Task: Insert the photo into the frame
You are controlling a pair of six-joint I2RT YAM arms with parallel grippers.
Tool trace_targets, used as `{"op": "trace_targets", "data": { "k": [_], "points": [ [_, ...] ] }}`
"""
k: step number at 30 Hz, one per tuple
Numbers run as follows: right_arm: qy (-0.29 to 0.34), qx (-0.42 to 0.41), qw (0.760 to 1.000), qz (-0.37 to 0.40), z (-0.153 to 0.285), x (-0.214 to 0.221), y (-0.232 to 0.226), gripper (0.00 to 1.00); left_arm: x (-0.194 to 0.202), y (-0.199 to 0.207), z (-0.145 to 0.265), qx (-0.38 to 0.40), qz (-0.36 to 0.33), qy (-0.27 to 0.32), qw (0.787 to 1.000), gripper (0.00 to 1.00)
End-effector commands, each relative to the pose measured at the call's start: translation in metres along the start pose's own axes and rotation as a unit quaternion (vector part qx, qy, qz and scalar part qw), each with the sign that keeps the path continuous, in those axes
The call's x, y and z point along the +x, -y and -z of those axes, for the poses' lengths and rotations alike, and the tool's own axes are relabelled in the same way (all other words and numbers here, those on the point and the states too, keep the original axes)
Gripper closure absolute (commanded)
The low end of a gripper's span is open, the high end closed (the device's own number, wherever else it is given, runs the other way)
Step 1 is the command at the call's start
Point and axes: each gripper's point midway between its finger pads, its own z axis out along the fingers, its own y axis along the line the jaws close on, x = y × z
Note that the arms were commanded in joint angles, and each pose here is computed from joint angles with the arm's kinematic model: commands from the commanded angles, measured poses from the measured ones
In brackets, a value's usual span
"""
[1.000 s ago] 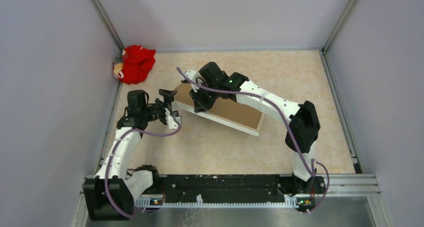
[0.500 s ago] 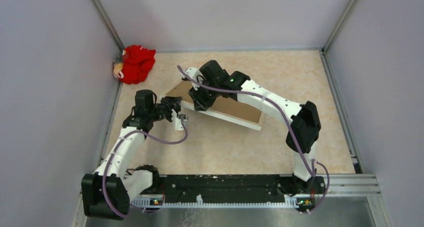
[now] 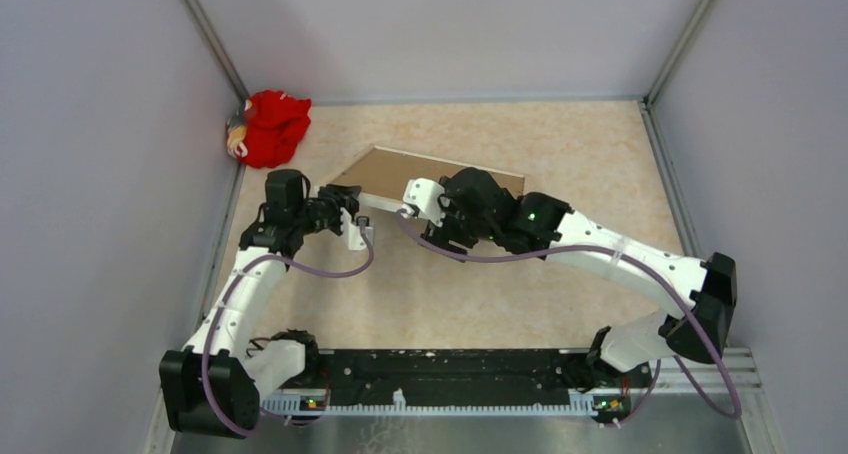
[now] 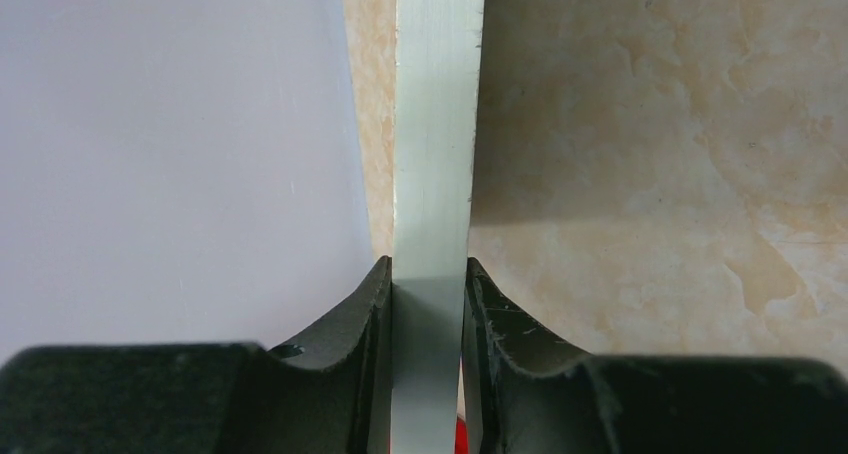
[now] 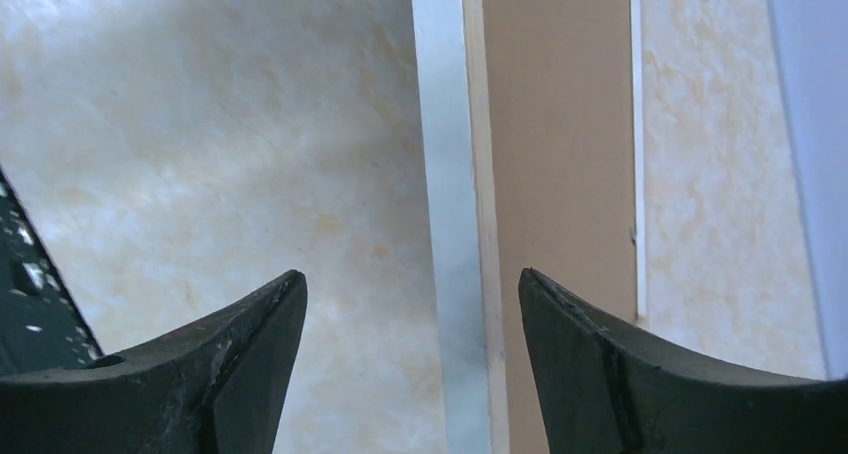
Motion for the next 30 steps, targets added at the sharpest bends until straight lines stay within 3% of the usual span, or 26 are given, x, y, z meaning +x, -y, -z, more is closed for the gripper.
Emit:
{"op": "trace_targets", "data": {
  "k": [1, 9, 15, 16, 17, 18, 22, 30],
  "points": [
    [-0.03, 0.067, 0.996, 0.044, -0.002, 0.021, 0.023, 0.22, -0.019, -0.035, 0.006, -0.039, -0.004, 0.039, 0.998, 0.75],
    [-0.093, 0.13, 0.983, 0.093, -0.029, 0.038, 0.045, 0.31, -0.019, -0.034, 0.005, -0.037, 0.005, 0.041, 0.998, 0.74],
    [-0.08, 0.184, 0.975, 0.1, -0.033, 0.018, 0.067, 0.58, -0.015, -0.035, 0.005, -0.039, 0.018, 0.034, 0.998, 0.7],
    [-0.072, 0.192, 0.974, 0.096, -0.03, 0.013, 0.07, 0.63, -0.015, -0.037, 0.005, -0.041, 0.02, 0.033, 0.998, 0.61],
    [-0.063, 0.197, 0.974, 0.092, -0.027, 0.007, 0.072, 0.68, -0.014, -0.038, 0.005, -0.043, 0.023, 0.03, 0.998, 0.39],
    [-0.052, 0.202, 0.974, 0.086, -0.022, 0.001, 0.075, 0.73, -0.012, -0.041, 0.007, -0.049, 0.036, 0.025, 0.998, 0.23],
    [-0.017, 0.202, 0.978, 0.058, -0.005, -0.025, 0.081, 0.93, -0.005, -0.065, 0.015, -0.077, 0.076, 0.024, 0.994, 0.02],
    [0.036, 0.141, 0.988, -0.055, 0.024, -0.085, 0.085, 1.0, -0.002, -0.139, 0.056, -0.114, 0.234, 0.073, 0.963, 0.01]
  ]
}}
